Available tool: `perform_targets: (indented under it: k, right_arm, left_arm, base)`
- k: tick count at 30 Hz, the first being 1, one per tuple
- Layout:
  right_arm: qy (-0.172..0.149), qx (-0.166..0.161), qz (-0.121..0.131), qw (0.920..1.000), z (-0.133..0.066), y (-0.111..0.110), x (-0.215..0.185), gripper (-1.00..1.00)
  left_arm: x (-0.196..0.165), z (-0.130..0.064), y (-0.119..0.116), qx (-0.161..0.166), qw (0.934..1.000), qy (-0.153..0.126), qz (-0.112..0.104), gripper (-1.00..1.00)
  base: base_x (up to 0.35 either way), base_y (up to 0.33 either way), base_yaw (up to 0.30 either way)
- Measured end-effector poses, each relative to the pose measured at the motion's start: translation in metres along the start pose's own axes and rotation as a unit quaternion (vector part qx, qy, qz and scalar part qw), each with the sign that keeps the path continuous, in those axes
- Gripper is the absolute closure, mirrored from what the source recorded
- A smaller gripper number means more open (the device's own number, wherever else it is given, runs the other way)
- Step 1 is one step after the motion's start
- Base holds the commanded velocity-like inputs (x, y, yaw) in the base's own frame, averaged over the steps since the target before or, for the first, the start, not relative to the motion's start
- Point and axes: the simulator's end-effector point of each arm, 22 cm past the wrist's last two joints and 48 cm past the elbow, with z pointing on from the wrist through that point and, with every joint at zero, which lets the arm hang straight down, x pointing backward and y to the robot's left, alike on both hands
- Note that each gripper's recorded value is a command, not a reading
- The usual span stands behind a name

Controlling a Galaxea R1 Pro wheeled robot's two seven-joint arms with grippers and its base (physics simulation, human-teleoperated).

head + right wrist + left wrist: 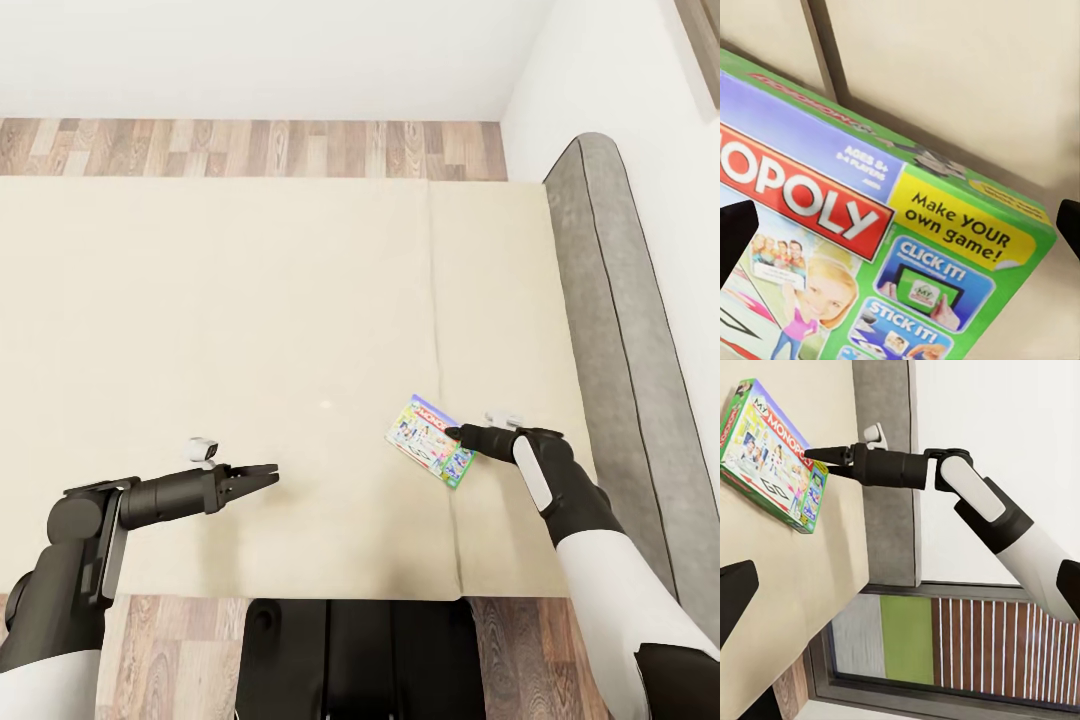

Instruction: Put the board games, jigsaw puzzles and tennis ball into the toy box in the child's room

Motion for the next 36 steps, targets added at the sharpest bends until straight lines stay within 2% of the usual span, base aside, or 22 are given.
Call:
perform_targets:
  k: [27,36]
  right_arm:
    - [0.000,0.001,-0.001,1.0000,0.0001,-0.0002,0.0003,-1.00]
    - [0.000,0.000,-0.001,1.0000,0.0001,-0.0001,0.0002,-1.00]
  left_arm:
    - [0.0002,0.0003,-0.0001,0.000,1.0000,0.001,0.000,-1.00]
    - [0.0002,0.0003,-0.0002,0.000,1.0000,0.001,0.000,-1.00]
  base:
    - [0.000,0.000,0.000]
    - [0.000,0.079,0.000]
